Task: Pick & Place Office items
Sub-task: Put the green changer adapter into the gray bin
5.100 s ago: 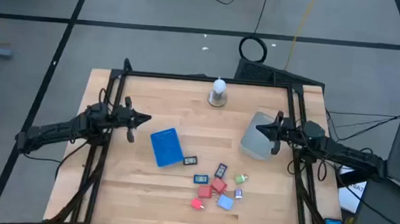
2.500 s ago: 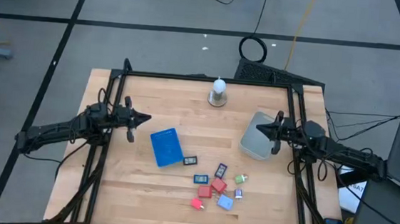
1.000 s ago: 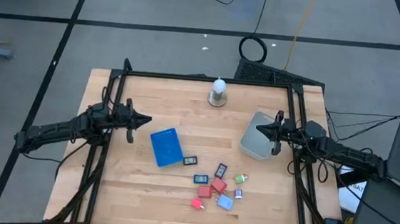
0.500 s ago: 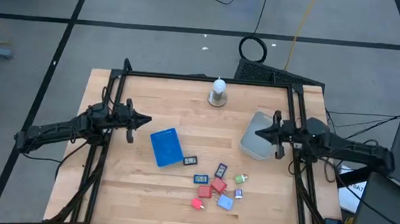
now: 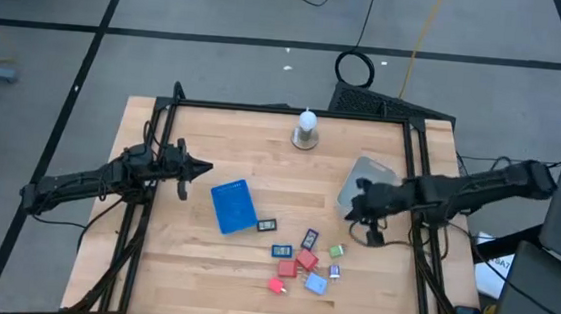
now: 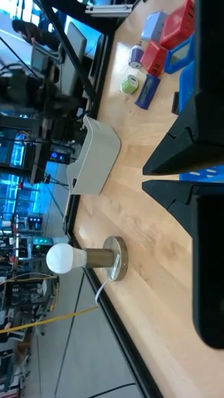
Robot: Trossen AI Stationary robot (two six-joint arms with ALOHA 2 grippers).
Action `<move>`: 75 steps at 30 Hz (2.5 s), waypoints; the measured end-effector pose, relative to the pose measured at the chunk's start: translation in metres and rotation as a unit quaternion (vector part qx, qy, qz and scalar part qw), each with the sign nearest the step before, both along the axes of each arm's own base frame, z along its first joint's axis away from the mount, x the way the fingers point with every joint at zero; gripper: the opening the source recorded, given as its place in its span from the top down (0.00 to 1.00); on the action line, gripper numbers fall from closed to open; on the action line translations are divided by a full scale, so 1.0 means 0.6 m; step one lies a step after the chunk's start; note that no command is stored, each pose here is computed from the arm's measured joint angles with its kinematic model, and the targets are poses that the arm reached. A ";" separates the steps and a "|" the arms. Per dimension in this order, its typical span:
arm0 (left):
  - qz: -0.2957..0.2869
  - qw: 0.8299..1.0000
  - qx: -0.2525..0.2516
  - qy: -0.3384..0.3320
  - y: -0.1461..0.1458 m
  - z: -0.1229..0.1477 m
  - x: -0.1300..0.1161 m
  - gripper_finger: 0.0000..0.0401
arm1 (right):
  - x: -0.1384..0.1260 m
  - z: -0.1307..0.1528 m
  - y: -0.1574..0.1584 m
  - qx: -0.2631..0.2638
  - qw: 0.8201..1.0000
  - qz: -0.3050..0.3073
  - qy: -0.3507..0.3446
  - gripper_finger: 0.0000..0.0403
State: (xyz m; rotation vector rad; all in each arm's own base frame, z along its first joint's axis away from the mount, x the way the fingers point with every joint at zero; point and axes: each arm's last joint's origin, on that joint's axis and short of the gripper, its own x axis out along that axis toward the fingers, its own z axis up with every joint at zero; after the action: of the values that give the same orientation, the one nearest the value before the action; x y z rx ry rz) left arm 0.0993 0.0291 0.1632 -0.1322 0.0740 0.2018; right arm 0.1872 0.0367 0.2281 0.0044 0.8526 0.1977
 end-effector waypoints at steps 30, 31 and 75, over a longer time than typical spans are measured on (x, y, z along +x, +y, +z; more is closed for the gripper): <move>0.000 1.000 -0.013 -0.002 0.000 0.000 0.000 0.94 | 0.064 -0.082 0.129 -0.081 0.991 0.088 0.066 0.33; 0.000 1.000 -0.013 -0.002 0.000 0.000 0.000 0.94 | 0.065 -0.086 0.130 -0.083 0.990 0.088 0.071 0.34; -0.001 1.000 -0.010 -0.002 0.000 0.000 0.000 0.94 | 0.067 -0.093 0.121 -0.119 0.986 0.100 0.051 0.71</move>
State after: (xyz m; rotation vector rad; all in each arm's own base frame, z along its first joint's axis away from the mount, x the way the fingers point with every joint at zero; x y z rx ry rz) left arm 0.0994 0.0290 0.1631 -0.1525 0.0724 0.1997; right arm 0.2273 0.1090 0.1724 -0.2982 0.9756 0.2842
